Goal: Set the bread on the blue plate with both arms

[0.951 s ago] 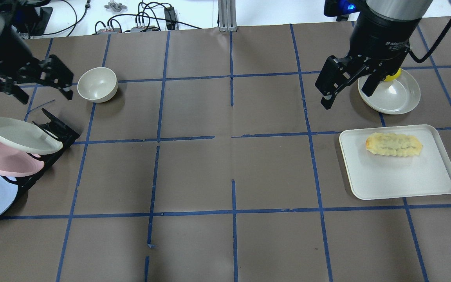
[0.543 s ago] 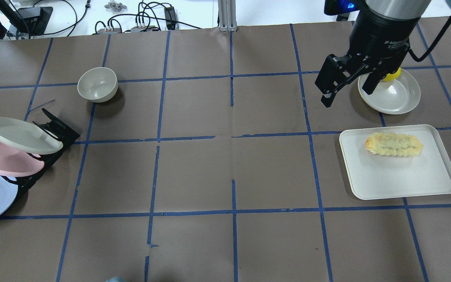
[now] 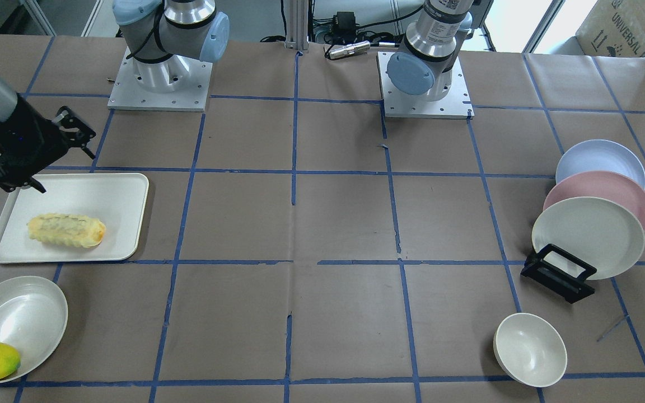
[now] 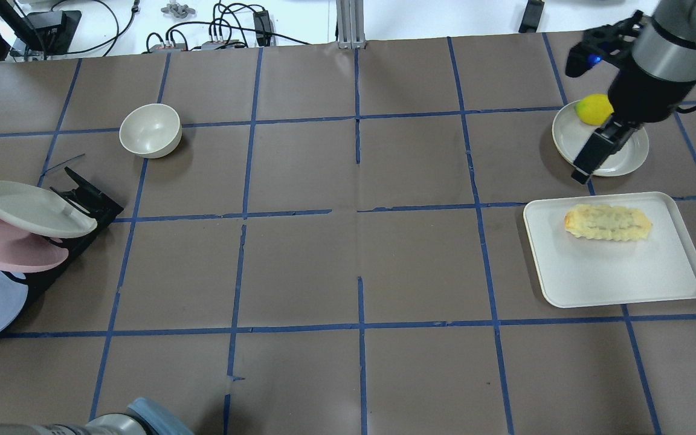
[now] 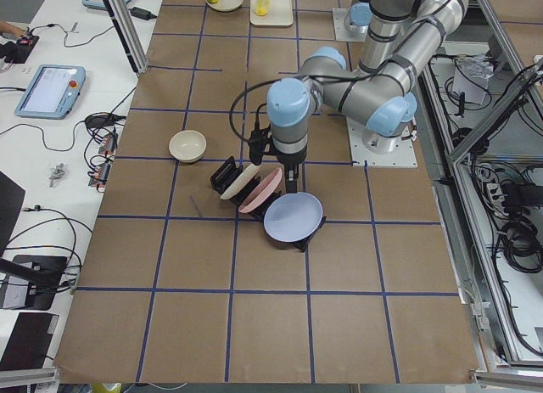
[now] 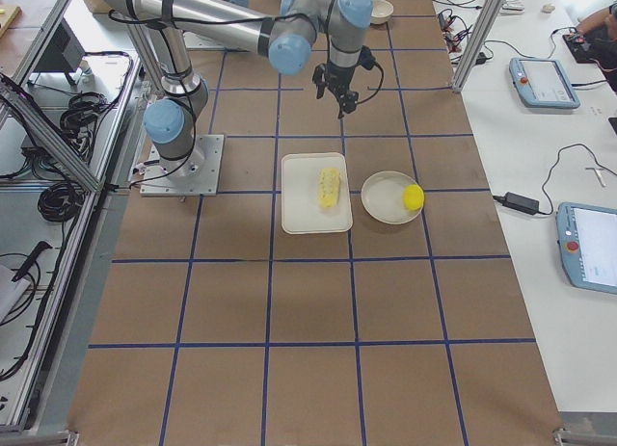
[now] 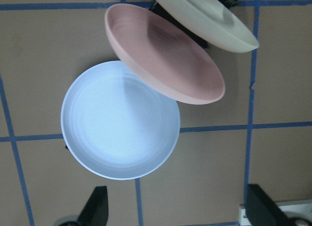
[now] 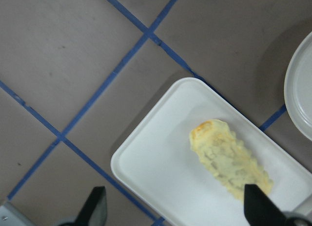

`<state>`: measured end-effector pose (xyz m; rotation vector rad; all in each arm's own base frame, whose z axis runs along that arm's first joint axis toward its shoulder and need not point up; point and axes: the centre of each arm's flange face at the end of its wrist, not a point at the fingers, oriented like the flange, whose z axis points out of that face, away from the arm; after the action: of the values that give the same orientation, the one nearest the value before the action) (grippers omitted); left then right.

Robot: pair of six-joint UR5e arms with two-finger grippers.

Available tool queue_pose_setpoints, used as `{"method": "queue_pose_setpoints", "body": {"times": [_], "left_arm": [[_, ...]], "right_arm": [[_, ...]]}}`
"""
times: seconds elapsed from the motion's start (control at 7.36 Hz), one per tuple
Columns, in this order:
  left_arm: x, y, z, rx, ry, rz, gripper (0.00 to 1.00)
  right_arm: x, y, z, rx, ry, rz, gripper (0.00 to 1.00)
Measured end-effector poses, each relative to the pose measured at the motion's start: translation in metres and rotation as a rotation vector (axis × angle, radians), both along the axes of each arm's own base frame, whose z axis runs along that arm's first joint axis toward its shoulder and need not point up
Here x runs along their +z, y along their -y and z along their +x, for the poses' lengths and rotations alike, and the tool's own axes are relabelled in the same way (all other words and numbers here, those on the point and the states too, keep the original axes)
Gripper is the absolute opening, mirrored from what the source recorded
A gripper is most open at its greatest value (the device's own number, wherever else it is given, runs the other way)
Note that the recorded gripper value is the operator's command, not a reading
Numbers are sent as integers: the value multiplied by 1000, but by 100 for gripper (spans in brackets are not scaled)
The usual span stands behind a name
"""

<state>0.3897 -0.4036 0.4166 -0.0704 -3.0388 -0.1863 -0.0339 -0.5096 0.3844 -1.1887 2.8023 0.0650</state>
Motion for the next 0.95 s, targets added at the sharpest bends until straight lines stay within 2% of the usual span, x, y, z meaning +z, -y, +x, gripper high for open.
{"method": "queue_pose_setpoints", "body": {"times": [0.14, 0.27, 0.41, 0.68, 0.95], "left_arm": [[-38, -2, 37, -9, -47, 21, 99], [-72, 1, 66, -26, -92, 39, 100], [-102, 10, 90, -59, -123, 48, 100], [-157, 28, 121, -127, -184, 72, 99], [-186, 34, 123, -143, -221, 102, 97]], "right_arm": [[-33, 2, -29, 101, 25, -59, 99], [-71, 6, -44, 164, 21, -102, 99], [-107, 11, -52, 196, 3, -142, 99], [-146, 13, -55, 230, -10, -169, 99], [-164, 9, -54, 238, -2, -156, 99]]}}
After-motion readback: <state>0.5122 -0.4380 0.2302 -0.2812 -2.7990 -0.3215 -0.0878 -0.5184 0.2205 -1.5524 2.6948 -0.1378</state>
